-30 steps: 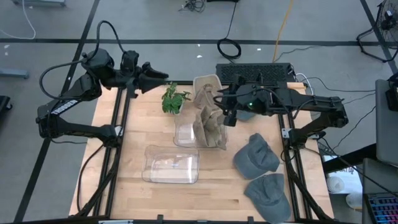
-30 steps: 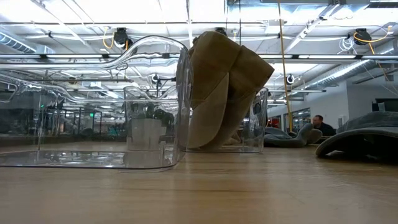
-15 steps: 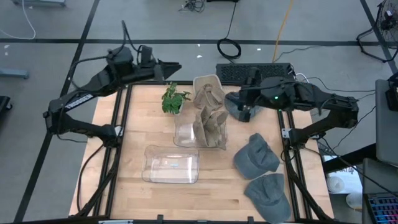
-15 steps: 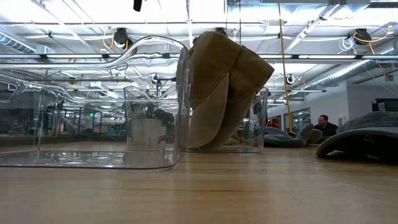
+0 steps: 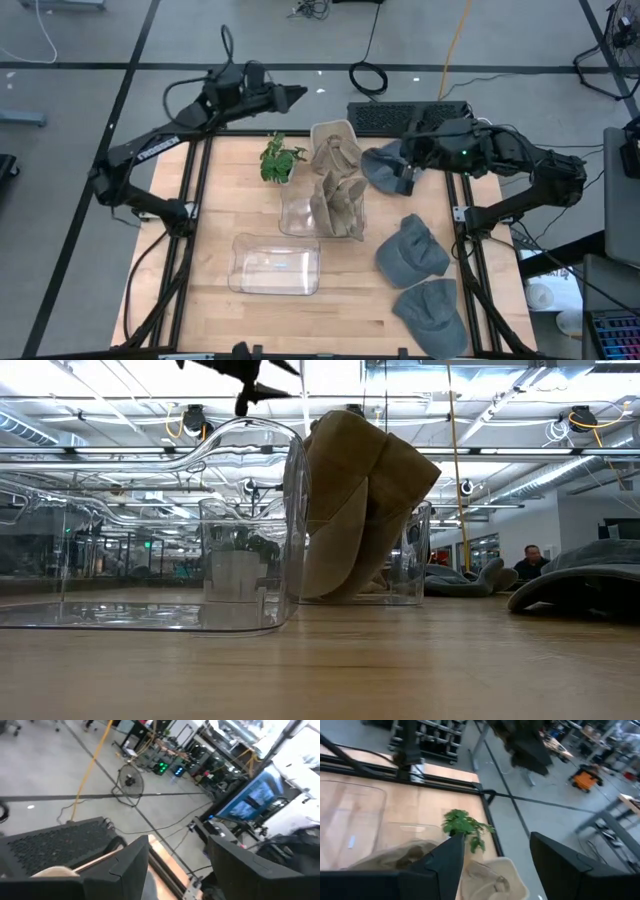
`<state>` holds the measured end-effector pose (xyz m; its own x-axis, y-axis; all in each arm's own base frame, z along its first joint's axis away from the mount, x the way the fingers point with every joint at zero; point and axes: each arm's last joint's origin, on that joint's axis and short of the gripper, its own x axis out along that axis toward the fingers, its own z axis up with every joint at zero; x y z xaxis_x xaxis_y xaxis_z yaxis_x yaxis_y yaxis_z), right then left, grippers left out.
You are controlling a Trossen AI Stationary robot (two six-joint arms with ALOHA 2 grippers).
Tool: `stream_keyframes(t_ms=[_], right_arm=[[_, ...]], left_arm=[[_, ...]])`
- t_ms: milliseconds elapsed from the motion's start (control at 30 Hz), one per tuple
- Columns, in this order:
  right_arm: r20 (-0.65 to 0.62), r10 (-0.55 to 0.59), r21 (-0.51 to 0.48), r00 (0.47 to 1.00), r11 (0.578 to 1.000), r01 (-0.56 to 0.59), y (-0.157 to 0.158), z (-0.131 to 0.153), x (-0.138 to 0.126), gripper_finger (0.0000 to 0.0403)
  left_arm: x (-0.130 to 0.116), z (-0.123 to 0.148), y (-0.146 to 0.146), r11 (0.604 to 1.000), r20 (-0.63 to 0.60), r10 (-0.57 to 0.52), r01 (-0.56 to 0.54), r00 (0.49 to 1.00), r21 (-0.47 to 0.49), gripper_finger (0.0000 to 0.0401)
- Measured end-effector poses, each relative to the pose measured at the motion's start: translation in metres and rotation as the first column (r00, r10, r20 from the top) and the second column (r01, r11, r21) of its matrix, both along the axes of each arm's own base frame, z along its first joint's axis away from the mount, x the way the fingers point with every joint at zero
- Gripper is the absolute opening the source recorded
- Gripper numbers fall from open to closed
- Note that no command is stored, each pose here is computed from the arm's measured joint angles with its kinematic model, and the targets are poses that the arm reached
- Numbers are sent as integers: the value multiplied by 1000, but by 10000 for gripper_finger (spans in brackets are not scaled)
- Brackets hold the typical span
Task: Pick & Place hat
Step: Put the brown cap into the top transparent bin
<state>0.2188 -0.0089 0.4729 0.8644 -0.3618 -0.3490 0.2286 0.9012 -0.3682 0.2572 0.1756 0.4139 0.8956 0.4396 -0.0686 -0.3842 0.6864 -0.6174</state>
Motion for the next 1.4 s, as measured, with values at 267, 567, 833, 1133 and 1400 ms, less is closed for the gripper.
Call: stream_keyframes(t_ms=[267, 567, 833, 1133, 1400], right_arm=[[21, 36, -54, 999, 998, -34, 0, 3, 4, 212], [69, 25, -33, 997, 999, -22, 0, 7, 6, 212], [64, 4, -40, 998, 999, -1, -5, 7, 5, 212], [34, -28, -20, 999, 999, 29, -10, 3, 4, 212], [42, -33, -3, 999, 999, 33, -10, 3, 4, 212]], left_arm=[[5, -29, 40, 989, -34, 41, -46, 999, -142, 214], [13, -75, 87, 973, -92, -28, 6, 995, -231, 215], [14, -106, 117, 974, -143, -42, 8, 989, -226, 278], [15, -143, 143, 970, -203, -36, -15, 979, -243, 359], [22, -174, 152, 970, -276, -55, -14, 959, -243, 367]])
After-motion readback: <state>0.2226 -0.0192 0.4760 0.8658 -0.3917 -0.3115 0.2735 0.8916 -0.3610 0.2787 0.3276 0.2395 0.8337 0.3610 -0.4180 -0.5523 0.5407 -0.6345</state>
